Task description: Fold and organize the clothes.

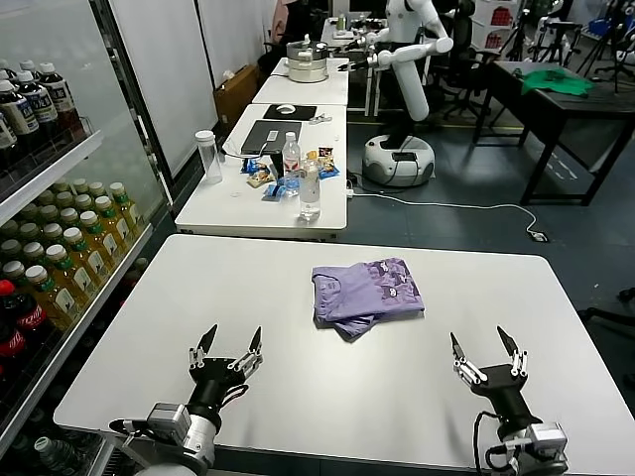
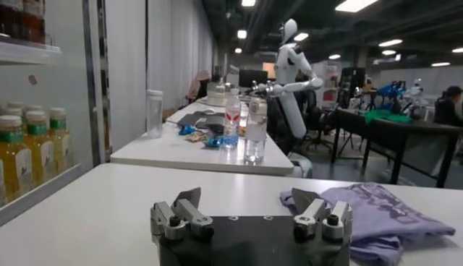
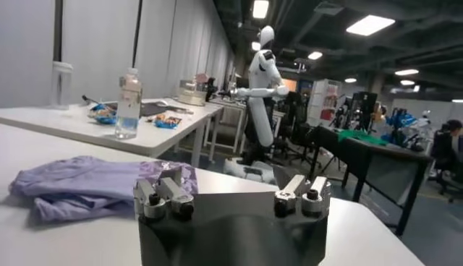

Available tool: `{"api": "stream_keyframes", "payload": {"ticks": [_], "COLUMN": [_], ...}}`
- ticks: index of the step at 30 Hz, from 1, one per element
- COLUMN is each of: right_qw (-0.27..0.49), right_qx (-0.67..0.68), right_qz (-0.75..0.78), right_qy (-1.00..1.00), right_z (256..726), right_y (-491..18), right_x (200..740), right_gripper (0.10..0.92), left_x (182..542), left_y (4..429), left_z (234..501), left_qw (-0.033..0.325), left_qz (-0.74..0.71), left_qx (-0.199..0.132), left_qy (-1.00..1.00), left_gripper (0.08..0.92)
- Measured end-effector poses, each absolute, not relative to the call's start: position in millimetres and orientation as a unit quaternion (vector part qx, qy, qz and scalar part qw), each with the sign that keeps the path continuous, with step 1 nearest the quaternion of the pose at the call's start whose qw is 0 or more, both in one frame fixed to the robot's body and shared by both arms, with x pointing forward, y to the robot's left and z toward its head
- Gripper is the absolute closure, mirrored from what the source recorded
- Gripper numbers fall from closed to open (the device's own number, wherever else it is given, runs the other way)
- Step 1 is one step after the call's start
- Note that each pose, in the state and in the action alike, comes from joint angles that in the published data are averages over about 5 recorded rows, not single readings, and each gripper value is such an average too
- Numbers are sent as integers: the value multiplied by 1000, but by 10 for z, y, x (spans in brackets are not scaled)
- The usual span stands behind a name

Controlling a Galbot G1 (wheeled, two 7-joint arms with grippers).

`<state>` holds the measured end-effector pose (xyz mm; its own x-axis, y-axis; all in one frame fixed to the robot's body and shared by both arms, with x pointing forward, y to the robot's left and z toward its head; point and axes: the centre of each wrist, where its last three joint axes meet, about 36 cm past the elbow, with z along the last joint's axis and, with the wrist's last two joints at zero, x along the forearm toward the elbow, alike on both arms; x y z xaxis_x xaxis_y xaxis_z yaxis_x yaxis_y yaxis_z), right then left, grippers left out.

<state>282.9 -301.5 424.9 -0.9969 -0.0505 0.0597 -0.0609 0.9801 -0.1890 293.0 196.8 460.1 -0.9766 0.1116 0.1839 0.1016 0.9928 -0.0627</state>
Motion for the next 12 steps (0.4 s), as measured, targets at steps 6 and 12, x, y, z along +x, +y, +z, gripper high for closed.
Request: {"api": "stream_keyframes", "payload": {"ticks": [6,12], "right_qw": [26,20], "right_qx": [18,14], "right_qz": [103,105], "right_qy": [-994,-994], "right_z": [4272,4300], "right_y": [-2934,-2858], "right_x": [2687,2600], "right_gripper": [200,200], "left_x": [2871,2835], "left_y": [1960,1987], "left_z": [4630,4642], "left_qw": [88,86], "left_qz": [26,19], "left_qx": [-59,-62], "left_qy": [-994,-994], "left_gripper": [177,177]}}
